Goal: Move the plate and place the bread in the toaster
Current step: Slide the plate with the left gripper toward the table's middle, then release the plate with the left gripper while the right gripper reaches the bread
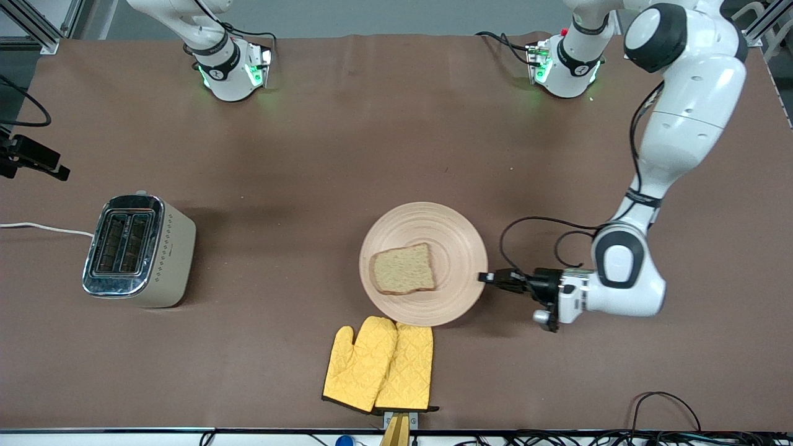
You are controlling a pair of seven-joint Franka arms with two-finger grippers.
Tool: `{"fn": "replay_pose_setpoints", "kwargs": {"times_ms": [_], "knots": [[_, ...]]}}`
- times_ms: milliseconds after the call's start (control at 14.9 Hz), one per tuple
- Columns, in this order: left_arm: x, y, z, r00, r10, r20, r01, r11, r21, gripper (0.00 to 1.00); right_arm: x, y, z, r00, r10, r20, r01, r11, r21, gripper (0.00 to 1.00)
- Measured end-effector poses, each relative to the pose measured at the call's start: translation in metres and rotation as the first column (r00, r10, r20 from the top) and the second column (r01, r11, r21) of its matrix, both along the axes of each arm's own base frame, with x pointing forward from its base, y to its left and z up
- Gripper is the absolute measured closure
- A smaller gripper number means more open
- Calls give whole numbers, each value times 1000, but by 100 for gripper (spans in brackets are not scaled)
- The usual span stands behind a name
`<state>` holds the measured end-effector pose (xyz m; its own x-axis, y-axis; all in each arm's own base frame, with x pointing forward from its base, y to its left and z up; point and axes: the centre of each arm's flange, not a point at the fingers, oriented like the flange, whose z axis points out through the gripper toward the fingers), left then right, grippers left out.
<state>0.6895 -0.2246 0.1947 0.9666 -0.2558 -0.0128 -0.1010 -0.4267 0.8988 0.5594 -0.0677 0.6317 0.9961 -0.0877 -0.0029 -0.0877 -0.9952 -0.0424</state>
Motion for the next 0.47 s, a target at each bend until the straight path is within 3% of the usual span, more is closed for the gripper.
{"fn": "replay_pose_setpoints", "kwargs": {"times_ms": [201,468], "knots": [[-16,-47,-6,1000,-20,-8,20,1000,-1,91,2,-9,1,1000,-16,24,16,1000,-3,0],[-37,-91,-31,1000,1,17,-2,998,63,91,10,-11,-6,999,-20,39,20,1000,1,0]]}}
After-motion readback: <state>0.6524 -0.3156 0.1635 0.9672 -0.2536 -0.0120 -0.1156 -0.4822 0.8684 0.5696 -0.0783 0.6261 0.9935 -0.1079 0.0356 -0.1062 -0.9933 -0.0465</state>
